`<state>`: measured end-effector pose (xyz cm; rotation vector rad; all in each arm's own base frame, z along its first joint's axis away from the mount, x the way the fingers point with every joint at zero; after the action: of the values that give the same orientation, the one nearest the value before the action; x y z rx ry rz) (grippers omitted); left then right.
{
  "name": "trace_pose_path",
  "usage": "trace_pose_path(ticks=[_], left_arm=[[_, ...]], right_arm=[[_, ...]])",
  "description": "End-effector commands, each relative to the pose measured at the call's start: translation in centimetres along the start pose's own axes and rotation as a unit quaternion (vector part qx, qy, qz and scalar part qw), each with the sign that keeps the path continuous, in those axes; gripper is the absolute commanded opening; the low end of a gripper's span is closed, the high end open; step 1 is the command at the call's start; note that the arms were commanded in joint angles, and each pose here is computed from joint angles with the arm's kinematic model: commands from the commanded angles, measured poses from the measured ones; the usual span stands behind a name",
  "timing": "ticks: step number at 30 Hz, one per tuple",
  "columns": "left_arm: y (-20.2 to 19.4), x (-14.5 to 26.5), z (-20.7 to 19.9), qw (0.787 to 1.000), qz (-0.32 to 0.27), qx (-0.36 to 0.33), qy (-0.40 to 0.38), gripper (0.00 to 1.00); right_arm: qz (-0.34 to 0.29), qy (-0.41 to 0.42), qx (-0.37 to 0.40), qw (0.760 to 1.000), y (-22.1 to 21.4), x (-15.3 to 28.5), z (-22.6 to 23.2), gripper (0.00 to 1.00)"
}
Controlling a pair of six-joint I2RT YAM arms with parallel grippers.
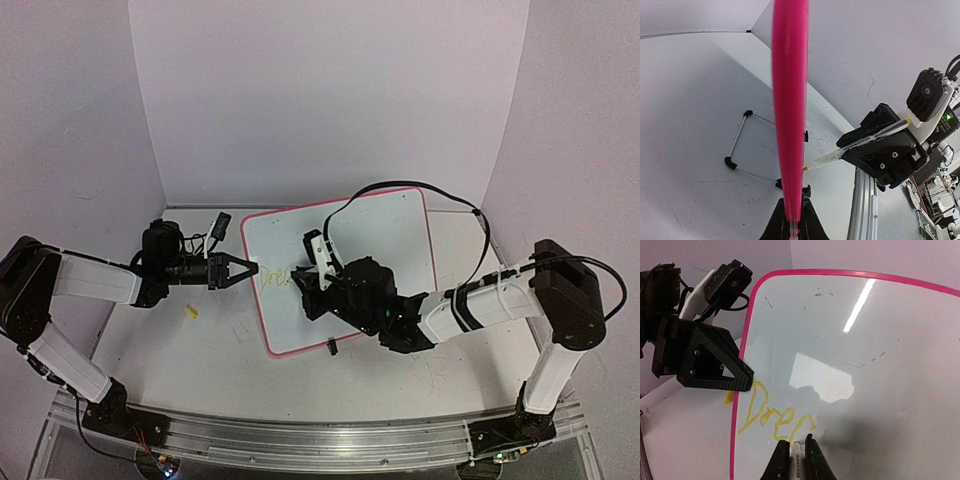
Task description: Write a sentence on the whiteboard
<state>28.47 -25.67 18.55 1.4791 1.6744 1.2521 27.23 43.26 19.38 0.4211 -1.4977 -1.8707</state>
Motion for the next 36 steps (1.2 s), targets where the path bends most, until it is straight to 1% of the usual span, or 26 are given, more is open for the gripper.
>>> trace_pose_path(ticks=[1,22,30,36], left_arm=[[0.8,-0.5,-0.5,0.999,-0.003,-0.037,-0.012,0.0],[0.9,-0.6,-0.4,0.999,-0.003,-0.037,-0.012,0.0],[1.1,-0.6,-0.4,0.999,-0.005,-0.038,-0.013,0.0],[1.1,-0.6,-0.4,0.999,-0.005,-0.037,-0.012,0.0]], right_arm=[[-0.041,-0.044,-0.003,0.998,2.7,-0.6,-1.6,0.0],[-0.05,-0.046,0.0,0.998,3.6,-0.8,-1.6,0.0],[-0.018,-0.035,0.004,0.999,1.3,-0.6,-1.7,0.0],[-0.006,-0.035,0.003,0.999,0.3,-0.2,-1.7,0.0]])
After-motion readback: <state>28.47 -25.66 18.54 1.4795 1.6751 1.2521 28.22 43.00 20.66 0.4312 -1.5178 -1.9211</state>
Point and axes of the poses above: each gripper's point midway between its finger pads, its own x axis back along the fingers, its own z axis along the line the jaws close on, y = z × x, the point moved 2 cm from there along x, back along the fingers, and after that the axes turned 12 degrees about -x, right-handed, at the moved point
